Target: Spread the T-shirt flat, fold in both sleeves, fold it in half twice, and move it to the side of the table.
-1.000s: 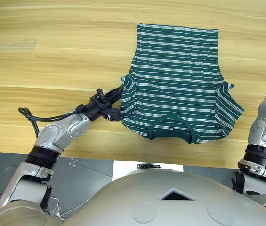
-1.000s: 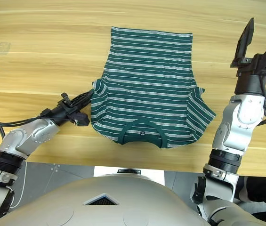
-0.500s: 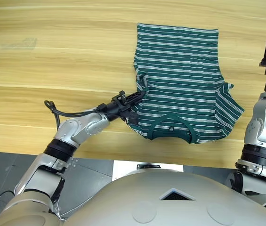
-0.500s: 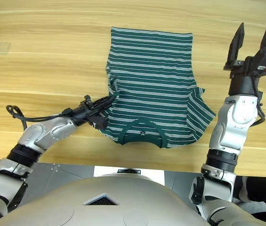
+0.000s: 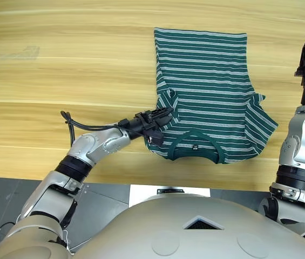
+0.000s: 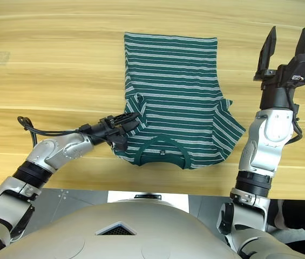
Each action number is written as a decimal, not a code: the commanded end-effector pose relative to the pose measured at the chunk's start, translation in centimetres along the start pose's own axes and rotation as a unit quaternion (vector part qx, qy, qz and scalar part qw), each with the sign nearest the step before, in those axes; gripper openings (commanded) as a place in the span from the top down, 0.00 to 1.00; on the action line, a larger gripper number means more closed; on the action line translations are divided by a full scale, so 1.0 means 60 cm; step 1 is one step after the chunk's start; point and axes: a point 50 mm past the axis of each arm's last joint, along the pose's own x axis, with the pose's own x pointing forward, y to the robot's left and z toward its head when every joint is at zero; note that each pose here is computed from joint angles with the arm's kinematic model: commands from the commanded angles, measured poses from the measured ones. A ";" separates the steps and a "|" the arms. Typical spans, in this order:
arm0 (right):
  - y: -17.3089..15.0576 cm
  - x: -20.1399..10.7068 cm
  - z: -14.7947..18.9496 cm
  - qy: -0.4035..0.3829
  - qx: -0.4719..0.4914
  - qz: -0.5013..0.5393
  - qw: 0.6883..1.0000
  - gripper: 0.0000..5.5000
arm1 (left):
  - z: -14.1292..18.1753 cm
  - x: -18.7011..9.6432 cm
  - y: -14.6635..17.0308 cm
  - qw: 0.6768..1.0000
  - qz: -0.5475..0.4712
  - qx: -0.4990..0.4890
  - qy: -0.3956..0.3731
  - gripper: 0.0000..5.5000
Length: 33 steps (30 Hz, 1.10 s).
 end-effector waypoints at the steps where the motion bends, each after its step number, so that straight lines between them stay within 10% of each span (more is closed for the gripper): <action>1: 0.000 0.006 0.004 -0.002 0.000 0.003 1.000 0.44 | 0.011 -0.053 -0.102 0.987 -0.145 -0.057 0.033 0.73; 18: -0.060 0.010 0.010 0.025 -0.151 0.069 0.986 0.44 | 0.071 -0.053 -0.023 0.973 0.067 -0.214 -0.048 0.73; 27: -0.165 -0.118 -0.025 0.158 -0.508 0.311 0.788 0.44 | 0.082 -0.062 0.042 0.904 0.246 -0.332 -0.109 0.73; 33: -0.140 -0.145 -0.028 0.098 -0.583 0.360 0.722 0.44 | 0.034 -0.067 0.077 0.862 0.356 -0.357 -0.058 0.73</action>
